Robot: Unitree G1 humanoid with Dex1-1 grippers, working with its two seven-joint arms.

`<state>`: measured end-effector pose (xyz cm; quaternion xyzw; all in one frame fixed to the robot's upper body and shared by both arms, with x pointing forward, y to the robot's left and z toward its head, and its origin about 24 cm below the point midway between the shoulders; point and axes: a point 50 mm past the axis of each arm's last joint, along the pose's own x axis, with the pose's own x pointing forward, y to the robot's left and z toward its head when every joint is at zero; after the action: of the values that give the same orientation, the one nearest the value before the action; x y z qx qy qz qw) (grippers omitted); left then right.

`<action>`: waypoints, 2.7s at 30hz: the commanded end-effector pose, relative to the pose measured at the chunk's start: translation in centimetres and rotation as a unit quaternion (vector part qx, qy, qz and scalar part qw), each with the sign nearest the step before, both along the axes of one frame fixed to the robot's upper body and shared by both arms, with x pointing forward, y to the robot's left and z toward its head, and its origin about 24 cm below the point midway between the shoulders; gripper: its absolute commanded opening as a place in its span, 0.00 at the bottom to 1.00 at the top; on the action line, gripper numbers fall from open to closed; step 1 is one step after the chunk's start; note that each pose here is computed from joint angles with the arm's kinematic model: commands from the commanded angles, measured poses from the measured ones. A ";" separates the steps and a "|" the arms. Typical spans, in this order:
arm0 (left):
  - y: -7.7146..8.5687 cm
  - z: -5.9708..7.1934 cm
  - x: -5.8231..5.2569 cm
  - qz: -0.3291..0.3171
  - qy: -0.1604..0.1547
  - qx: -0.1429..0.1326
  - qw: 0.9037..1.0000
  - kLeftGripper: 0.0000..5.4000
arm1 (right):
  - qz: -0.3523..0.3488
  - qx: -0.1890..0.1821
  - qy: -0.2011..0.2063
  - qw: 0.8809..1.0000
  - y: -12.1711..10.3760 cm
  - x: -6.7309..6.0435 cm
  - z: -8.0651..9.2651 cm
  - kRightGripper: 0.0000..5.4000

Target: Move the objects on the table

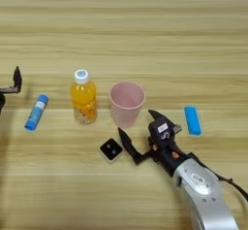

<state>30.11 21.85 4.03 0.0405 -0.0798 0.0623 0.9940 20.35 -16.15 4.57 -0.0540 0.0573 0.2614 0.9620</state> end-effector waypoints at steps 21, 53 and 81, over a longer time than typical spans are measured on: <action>-0.3 -0.2 0.1 -0.002 0.006 0.003 1.000 1.00 | 0.011 0.008 0.000 1.000 1.4 3.8 -0.7 0.99; -0.4 -0.1 0.0 -0.002 0.004 0.003 1.000 1.00 | -0.008 0.018 -0.006 1.000 1.6 5.1 -1.0 0.76; -0.4 -0.1 0.1 -0.002 0.005 0.003 1.000 1.00 | -0.155 -0.013 -0.001 0.988 -4.3 3.1 -2.0 0.75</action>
<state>30.15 21.43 3.97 0.0381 -0.0800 0.0609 0.9942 23.51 -20.30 3.12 -0.0544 0.0506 0.1107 0.9911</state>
